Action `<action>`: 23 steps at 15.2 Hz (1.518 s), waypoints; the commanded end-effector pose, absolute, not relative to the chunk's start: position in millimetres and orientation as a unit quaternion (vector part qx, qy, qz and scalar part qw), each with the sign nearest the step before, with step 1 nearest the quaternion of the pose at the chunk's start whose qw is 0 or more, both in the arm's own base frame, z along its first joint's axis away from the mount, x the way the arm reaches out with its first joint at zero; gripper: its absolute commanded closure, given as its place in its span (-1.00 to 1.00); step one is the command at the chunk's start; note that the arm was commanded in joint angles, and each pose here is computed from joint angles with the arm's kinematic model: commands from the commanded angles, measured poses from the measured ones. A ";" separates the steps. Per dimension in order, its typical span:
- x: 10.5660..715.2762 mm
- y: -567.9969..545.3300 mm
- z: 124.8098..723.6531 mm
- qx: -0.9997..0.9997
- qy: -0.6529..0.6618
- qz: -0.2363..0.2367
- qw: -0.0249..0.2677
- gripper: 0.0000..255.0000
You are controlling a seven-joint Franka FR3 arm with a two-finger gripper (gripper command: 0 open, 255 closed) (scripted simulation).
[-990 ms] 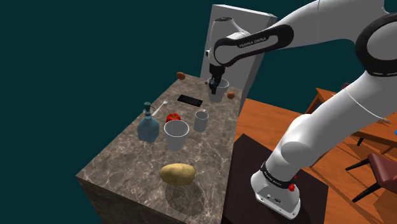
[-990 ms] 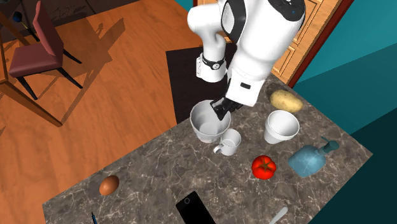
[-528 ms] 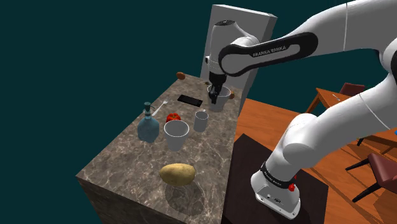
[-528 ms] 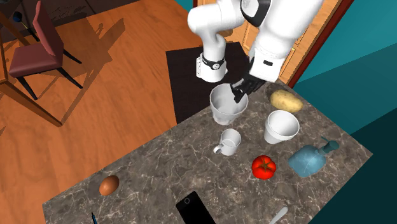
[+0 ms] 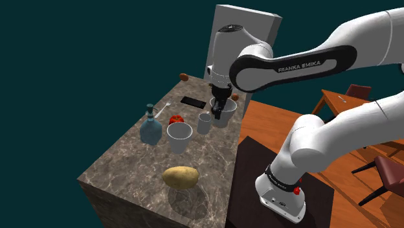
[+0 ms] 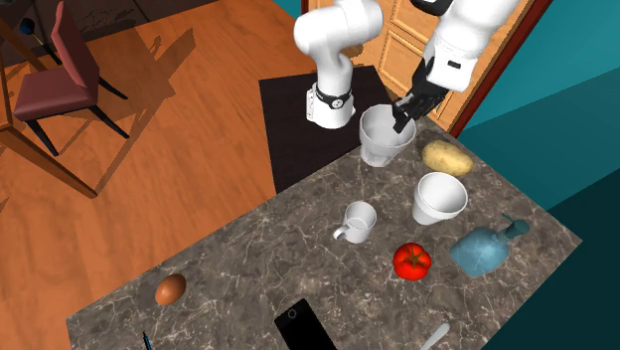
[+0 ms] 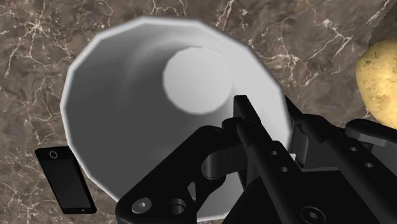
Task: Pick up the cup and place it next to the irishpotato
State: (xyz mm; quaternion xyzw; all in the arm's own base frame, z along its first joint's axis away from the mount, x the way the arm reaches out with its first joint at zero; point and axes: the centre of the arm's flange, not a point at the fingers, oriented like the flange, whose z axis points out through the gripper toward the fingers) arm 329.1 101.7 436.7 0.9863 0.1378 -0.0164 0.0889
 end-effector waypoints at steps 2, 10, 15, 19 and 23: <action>304.4 133.1 436.5 0.986 0.137 -0.016 0.089 1.00; 241.8 218.1 436.9 0.986 0.137 -0.016 0.089 1.00; 202.7 271.2 437.1 0.986 0.137 -0.016 0.089 1.00; 186.1 293.7 426.6 0.986 0.137 -0.016 0.089 1.00; 186.1 293.7 405.5 0.986 0.137 -0.016 0.089 1.00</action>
